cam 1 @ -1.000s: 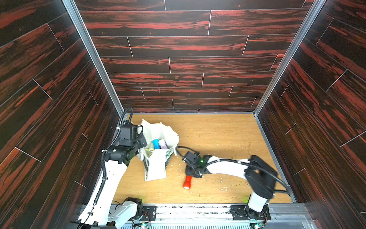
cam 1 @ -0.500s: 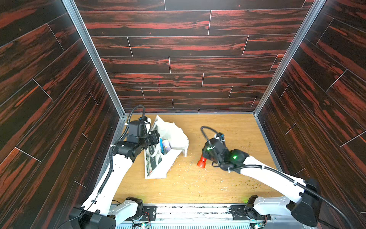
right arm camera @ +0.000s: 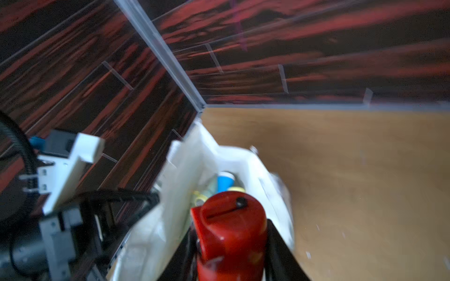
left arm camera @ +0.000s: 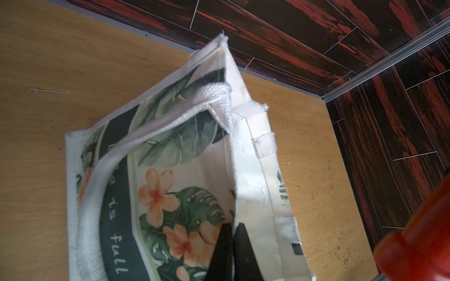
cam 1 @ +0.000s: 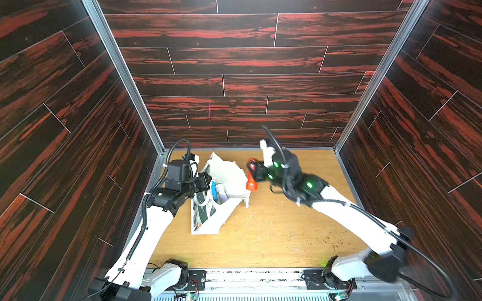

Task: Put the flashlights into the tote bags
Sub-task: Place the flashlight in the canvas bag.

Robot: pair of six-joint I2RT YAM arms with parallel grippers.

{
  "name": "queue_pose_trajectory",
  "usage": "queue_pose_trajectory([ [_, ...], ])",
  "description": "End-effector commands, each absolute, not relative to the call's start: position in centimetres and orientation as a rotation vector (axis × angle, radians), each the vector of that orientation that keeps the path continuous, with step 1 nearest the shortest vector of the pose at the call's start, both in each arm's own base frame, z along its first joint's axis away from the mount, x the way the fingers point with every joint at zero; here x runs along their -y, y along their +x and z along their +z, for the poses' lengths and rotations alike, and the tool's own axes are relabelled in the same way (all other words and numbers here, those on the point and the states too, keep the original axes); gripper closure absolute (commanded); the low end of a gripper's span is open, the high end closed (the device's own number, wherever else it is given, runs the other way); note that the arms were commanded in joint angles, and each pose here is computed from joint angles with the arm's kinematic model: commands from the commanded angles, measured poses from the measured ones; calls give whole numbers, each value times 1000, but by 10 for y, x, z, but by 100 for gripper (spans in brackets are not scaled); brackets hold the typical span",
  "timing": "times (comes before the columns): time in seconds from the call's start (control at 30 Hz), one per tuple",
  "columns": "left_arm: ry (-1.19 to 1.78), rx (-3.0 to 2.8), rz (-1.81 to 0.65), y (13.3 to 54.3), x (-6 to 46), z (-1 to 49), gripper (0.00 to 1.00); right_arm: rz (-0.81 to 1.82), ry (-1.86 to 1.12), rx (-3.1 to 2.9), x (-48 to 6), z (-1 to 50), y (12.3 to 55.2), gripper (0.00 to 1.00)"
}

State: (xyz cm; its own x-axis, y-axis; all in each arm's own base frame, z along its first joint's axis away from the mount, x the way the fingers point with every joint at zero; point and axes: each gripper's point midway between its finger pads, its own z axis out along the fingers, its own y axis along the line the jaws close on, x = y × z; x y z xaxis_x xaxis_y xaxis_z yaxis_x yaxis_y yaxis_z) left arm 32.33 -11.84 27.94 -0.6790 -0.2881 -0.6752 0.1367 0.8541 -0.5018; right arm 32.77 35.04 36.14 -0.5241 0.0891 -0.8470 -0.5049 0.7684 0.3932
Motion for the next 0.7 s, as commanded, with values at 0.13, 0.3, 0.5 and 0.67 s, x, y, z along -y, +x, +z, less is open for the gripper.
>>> queue_pose_trajectory([
  [0.13, -112, -2168, -583, 318, 105, 290, 100, 813, -622, -2026, -418, 332, 353, 96],
  [0.3, -112, -2170, -566, 318, 103, 290, 100, 825, -710, -2091, -446, 297, 364, 98],
  [0.5, -138, -2180, -508, 317, 94, 286, 100, 854, -799, -2177, -469, 251, 358, 98],
  [0.67, -148, -2181, -485, 319, 91, 284, 100, 855, -826, -2251, -482, 216, 352, 98],
])
